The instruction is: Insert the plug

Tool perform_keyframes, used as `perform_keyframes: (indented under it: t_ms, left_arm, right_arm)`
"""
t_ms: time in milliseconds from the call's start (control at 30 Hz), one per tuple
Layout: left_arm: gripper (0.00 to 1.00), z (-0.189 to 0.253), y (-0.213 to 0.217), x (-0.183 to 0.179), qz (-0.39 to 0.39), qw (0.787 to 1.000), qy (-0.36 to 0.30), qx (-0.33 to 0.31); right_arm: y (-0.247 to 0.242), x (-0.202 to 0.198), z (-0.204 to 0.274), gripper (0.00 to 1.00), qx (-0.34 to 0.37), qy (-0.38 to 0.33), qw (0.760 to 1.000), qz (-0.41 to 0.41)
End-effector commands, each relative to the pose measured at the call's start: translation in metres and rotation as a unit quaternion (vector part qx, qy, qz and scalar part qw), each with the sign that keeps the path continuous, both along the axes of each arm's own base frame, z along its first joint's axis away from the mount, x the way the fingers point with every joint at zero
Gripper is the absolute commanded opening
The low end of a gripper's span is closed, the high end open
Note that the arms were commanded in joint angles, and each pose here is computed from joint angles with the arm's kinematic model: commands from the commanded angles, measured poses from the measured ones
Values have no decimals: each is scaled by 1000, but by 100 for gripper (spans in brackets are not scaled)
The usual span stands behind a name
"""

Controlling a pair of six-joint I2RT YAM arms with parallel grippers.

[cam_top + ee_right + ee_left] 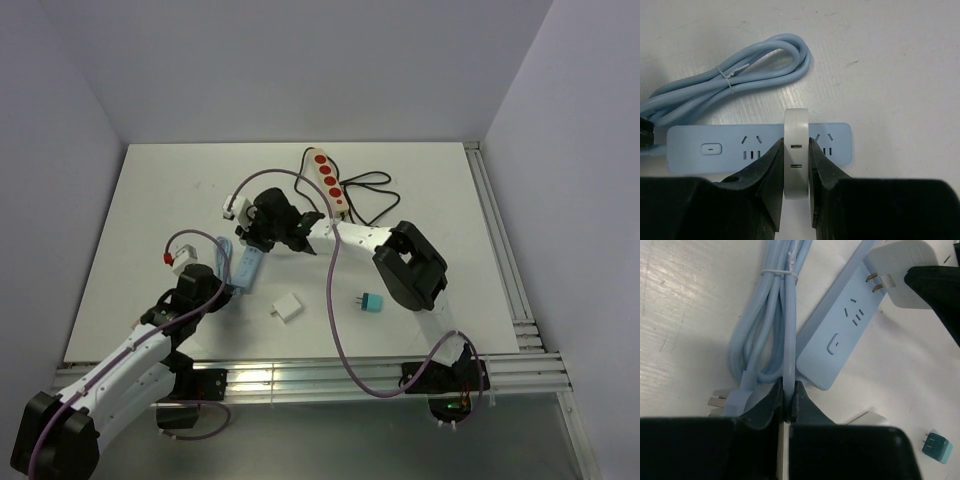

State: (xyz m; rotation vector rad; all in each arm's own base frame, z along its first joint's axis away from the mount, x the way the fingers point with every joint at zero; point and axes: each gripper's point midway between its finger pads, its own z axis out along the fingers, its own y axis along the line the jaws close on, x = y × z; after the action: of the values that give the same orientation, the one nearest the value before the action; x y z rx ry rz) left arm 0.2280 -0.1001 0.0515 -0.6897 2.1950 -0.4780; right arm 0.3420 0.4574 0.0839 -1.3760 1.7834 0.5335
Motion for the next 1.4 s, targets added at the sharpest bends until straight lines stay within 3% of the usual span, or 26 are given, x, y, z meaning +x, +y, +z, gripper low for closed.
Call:
perform_keyframes:
  t_ms: [0,767,1367]
  left_arm:
    - [0,-5,-4,-4,-8,1000,22,-1]
    - [0,-16,-6,-3,-7,999,33,-1]
    - [0,-13,-6,-2,-6,1000,28,-4]
  right_arm:
    - [-45,-52,-90,0,-114,126,985,-4]
    - [-21,-83,-90,0,-38,229,972,23]
    - [-44,-81,-134,0,-92,215,972,-29]
